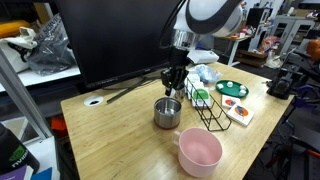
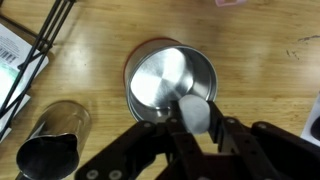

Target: Take a marshmallow from the plate and put it in the silver bowl

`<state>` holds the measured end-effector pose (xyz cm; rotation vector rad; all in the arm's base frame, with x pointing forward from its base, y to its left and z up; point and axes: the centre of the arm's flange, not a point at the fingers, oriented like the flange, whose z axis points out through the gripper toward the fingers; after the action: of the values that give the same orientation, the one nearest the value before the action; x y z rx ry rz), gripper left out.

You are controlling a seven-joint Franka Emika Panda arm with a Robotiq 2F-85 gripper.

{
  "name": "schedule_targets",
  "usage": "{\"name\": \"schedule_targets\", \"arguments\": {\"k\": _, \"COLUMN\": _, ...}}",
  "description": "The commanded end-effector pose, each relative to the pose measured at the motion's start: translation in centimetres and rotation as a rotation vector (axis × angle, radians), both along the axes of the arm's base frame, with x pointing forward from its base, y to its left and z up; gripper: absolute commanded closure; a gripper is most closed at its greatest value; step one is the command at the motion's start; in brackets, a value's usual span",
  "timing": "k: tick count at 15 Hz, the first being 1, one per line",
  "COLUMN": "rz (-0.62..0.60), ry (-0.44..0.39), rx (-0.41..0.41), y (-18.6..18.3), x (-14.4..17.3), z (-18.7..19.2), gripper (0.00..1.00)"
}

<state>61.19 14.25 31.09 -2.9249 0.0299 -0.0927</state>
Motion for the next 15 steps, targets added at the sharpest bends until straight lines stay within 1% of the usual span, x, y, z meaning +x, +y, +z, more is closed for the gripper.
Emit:
{"name": "schedule_targets", "arguments": {"k": 1, "rz": 0.017, "ry": 0.051, "rx": -0.015, "y": 0.7, "x": 1.8, "z": -1.0, "gripper": 0.93}}
{"name": "schedule_targets", "arguments": {"k": 4, "rz": 0.02, "ry": 0.037, "rx": -0.018, "y": 0.8, "x": 2.8, "z": -2.5, "gripper": 0.93}}
{"name": "schedule_targets", "arguments": {"k": 10, "rz": 0.004, "ry": 0.073, "rx": -0.039, "y": 0.5, "x": 3.5, "z": -4.6, "gripper": 0.93}}
{"name": "schedule_targets", "arguments": {"k": 15, "rz": 0.007, "ry": 0.111, "rx": -0.033, "y": 0.4, "x": 3.9, "z": -6.4, "gripper": 0.93}}
